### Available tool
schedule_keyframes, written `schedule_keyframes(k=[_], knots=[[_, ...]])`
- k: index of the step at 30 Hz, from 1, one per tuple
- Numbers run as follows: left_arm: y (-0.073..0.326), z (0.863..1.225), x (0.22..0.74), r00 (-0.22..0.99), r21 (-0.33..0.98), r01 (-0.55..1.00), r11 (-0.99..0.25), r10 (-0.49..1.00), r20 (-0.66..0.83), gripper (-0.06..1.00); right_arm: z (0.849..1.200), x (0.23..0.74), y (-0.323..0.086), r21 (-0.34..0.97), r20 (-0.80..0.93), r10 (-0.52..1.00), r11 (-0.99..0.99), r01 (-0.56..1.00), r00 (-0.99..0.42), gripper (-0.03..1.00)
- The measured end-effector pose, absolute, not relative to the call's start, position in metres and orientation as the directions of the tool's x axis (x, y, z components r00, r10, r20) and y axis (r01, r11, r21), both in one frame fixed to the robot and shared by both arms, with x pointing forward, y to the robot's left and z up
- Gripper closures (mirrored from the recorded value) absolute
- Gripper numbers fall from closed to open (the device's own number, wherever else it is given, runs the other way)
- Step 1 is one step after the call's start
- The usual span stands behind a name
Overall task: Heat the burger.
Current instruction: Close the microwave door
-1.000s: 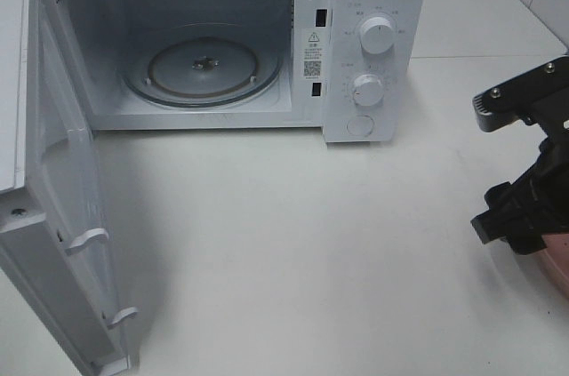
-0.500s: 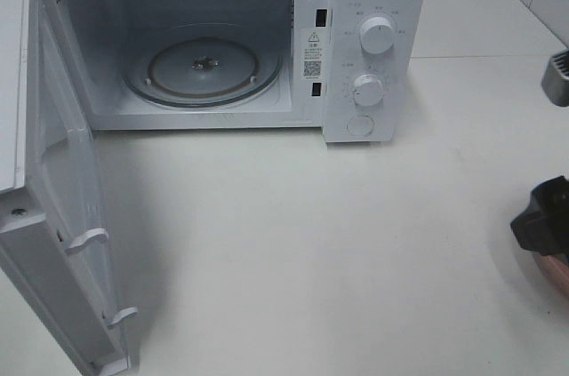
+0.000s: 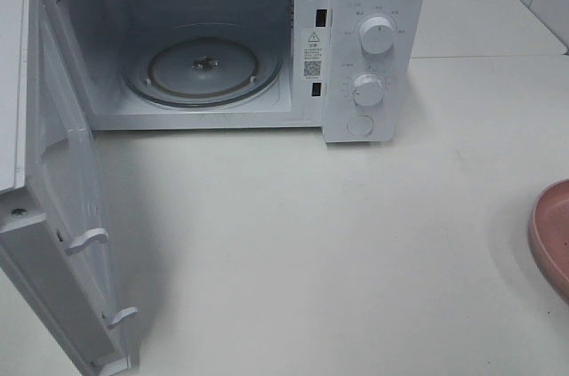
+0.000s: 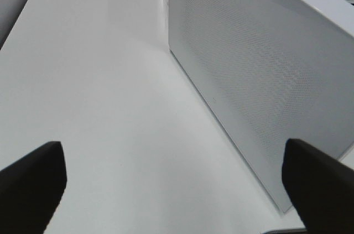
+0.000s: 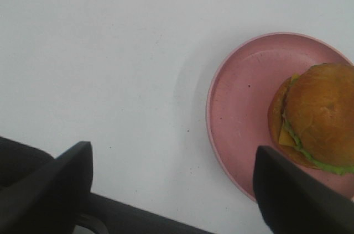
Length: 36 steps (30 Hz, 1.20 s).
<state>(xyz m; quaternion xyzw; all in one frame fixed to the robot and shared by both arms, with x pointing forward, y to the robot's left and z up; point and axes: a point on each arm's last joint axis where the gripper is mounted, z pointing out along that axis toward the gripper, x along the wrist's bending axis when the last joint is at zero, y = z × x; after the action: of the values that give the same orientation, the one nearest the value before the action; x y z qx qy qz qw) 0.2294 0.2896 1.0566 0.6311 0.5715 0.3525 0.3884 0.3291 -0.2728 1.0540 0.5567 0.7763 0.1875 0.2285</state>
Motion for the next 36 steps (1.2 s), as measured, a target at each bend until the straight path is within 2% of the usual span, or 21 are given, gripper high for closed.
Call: schedule_keyframes(k=[14, 23, 36], knots=[[0.290, 1.057, 0.229, 0.098, 0.893, 0.448, -0.045, 0.995, 0.001, -0.03, 1.046, 0.292, -0.294, 0.665, -0.105, 0.963, 0.252, 0.703, -0.247, 0.21], [0.290, 1.057, 0.229, 0.098, 0.893, 0.448, -0.045, 0.995, 0.001, -0.03, 1.049, 0.277, -0.306, 0.748, -0.072, 0.991, 0.129, 0.651, -0.113, 0.21], [0.290, 1.057, 0.229, 0.098, 0.893, 0.448, -0.045, 0.995, 0.001, -0.03, 1.051, 0.234, -0.312, 0.887, -0.044, 0.998, 0.022, 0.462, 0.036, 0.21]])
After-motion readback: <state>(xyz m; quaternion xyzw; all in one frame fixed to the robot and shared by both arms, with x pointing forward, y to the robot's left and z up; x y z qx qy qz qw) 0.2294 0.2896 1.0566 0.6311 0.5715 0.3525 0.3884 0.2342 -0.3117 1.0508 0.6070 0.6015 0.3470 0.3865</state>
